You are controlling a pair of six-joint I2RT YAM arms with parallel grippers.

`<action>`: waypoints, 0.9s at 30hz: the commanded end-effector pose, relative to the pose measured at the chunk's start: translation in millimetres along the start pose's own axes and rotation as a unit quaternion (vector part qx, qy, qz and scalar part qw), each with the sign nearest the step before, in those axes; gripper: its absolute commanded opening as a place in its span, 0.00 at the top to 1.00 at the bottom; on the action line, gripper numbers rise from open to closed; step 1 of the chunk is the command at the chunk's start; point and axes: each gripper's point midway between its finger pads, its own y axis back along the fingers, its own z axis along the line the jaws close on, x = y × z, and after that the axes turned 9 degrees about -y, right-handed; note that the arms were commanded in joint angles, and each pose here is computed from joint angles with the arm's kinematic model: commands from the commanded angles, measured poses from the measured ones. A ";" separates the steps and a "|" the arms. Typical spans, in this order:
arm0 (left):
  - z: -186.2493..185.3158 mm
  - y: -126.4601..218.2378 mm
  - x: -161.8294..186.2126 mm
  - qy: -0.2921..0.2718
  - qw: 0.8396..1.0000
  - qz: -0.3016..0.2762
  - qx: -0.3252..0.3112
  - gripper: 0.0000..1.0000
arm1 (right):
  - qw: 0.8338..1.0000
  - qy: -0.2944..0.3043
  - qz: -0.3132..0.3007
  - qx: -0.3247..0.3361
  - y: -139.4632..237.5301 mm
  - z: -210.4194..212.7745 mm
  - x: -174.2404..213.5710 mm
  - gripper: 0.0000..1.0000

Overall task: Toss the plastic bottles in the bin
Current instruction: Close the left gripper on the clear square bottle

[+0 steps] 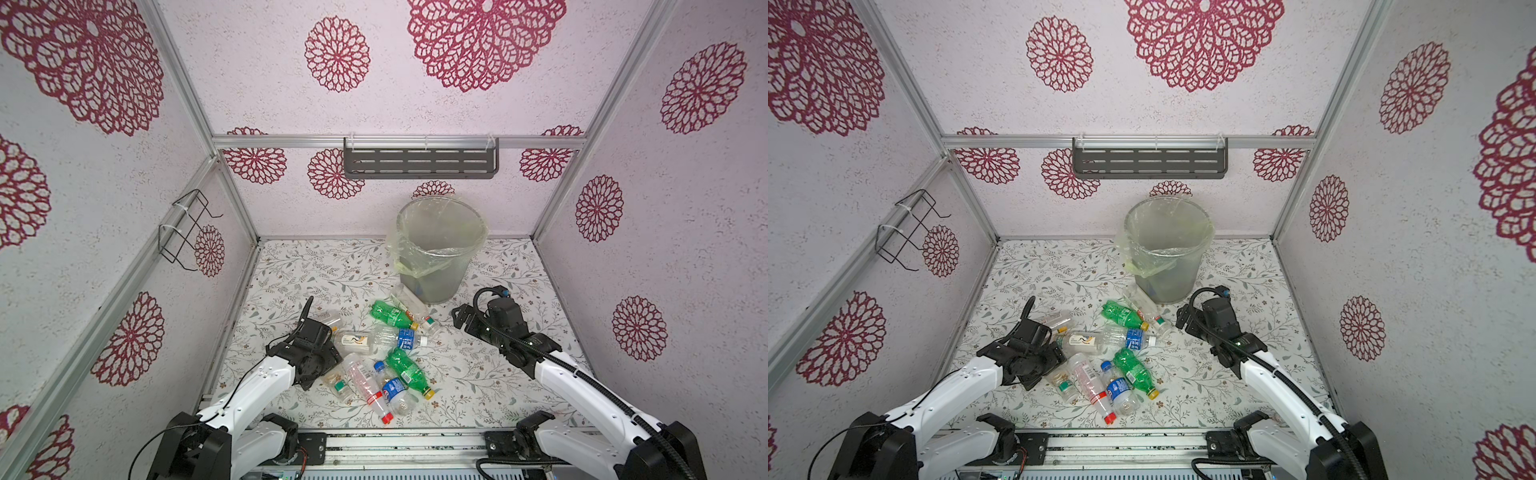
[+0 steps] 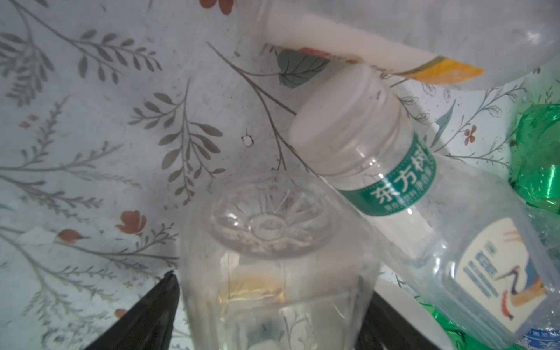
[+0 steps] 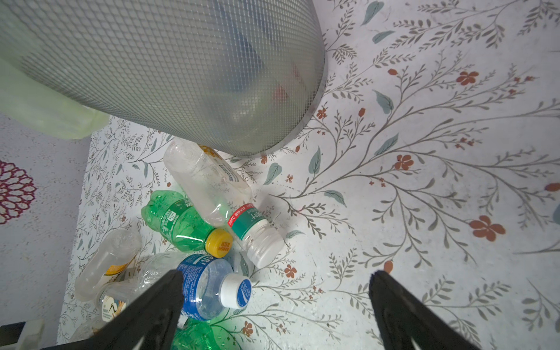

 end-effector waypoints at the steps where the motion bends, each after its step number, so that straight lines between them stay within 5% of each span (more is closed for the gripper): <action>1: 0.1 -3.7 -2.6 0.000 1.000 -0.008 -0.002 0.16 | 1.000 -0.009 -0.011 -0.006 1.0 3.6 -5.7 0.01; 13: 1.8 -7.1 -2.5 -0.002 1.000 -0.007 -0.009 0.41 | 1.000 -0.012 -0.009 -0.005 -1.7 2.5 -4.4 0.01; 27: 4.4 2.0 -4.1 0.000 1.000 -0.014 -0.013 0.46 | 1.000 -0.012 -0.007 -0.005 -2.6 1.7 -2.9 0.01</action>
